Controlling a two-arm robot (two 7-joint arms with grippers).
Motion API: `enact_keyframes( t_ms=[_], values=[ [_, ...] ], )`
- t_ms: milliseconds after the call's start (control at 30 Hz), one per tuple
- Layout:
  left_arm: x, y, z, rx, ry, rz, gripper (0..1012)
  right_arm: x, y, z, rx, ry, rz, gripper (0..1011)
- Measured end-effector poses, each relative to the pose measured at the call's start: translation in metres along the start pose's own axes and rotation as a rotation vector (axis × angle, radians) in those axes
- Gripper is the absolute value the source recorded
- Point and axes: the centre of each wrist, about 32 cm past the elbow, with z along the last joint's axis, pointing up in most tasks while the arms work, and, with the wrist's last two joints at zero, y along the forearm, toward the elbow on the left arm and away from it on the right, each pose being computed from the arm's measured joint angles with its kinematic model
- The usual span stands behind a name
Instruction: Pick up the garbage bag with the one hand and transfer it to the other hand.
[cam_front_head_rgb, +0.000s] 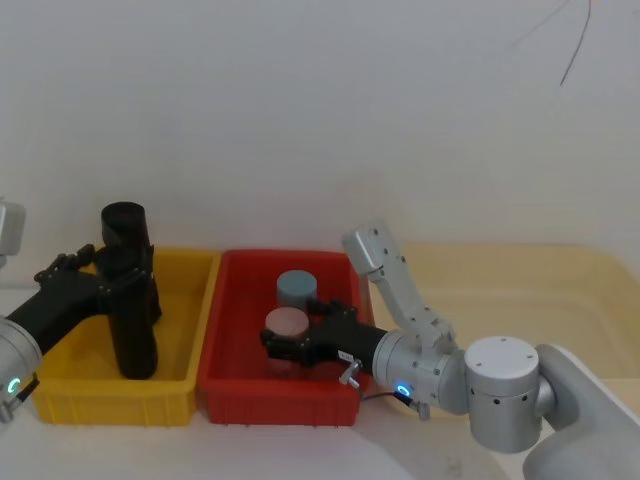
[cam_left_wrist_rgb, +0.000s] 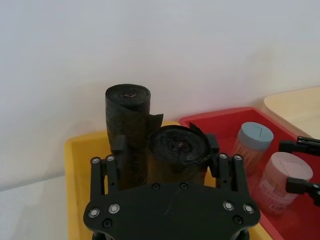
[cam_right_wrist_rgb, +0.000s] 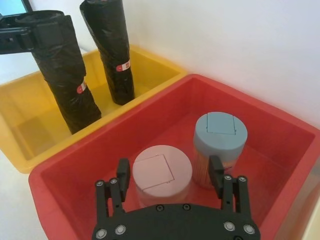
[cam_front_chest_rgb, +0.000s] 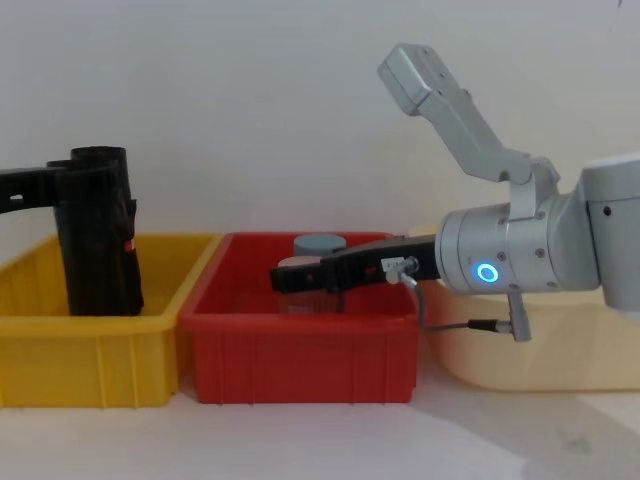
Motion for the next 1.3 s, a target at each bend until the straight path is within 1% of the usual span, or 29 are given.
enact_keyframes(
  t_ms=[33, 67, 100, 133, 167, 200, 233, 267, 300, 333, 367, 433, 500, 633, 1300],
  values=[
    [0.0, 0.0, 0.0, 0.0, 0.0, 0.0, 915, 0.0001, 0.0001, 0.0, -0.001, 0.0, 0.0, 968],
    [0.0, 0.0, 0.0, 0.0, 0.0, 0.0, 906, 0.0003, 0.0003, -0.0002, -0.002, 0.001, 0.001, 931],
    [0.0, 0.0, 0.0, 0.0, 0.0, 0.0, 856, 0.0004, 0.0005, -0.0002, -0.003, 0.001, 0.001, 918],
    [0.0, 0.0, 0.0, 0.0, 0.0, 0.0, 840, 0.0005, 0.0006, -0.0002, -0.003, 0.001, 0.001, 890],
    [0.0, 0.0, 0.0, 0.0, 0.0, 0.0, 802, 0.0007, 0.0008, 0.0, -0.004, 0.001, 0.001, 865],
    [0.0, 0.0, 0.0, 0.0, 0.0, 0.0, 802, 0.0007, 0.0008, 0.0, -0.004, 0.001, 0.001, 865],
    [0.0, 0.0, 0.0, 0.0, 0.0, 0.0, 750, 0.0009, 0.0009, -0.0002, -0.005, 0.001, 0.001, 815],
    [0.0, 0.0, 0.0, 0.0, 0.0, 0.0, 739, 0.0009, 0.001, -0.0002, -0.006, 0.001, 0.001, 815],
    [0.0, 0.0, 0.0, 0.0, 0.0, 0.0, 694, 0.001, 0.0011, -0.0002, -0.006, 0.001, 0.002, 752],
    [0.0, 0.0, 0.0, 0.0, 0.0, 0.0, 673, 0.0011, 0.0012, -0.0002, -0.007, 0.002, 0.001, 737],
    [0.0, 0.0, 0.0, 0.0, 0.0, 0.0, 634, 0.0012, 0.0012, -0.0002, -0.007, 0.002, 0.001, 695],
    [0.0, 0.0, 0.0, 0.0, 0.0, 0.0, 579, 0.0014, 0.0014, 0.0, -0.007, 0.002, 0.002, 659],
    [0.0, 0.0, 0.0, 0.0, 0.0, 0.0, 557, 0.0015, 0.0014, -0.0001, -0.008, 0.002, 0.002, 659],
    [0.0, 0.0, 0.0, 0.0, 0.0, 0.0, 544, 0.0017, 0.0016, -0.0002, -0.009, 0.002, 0.001, 658],
    [0.0, 0.0, 0.0, 0.0, 0.0, 0.0, 544, 0.0021, 0.0019, -0.0001, -0.011, 0.002, 0.002, 659]
  ],
)
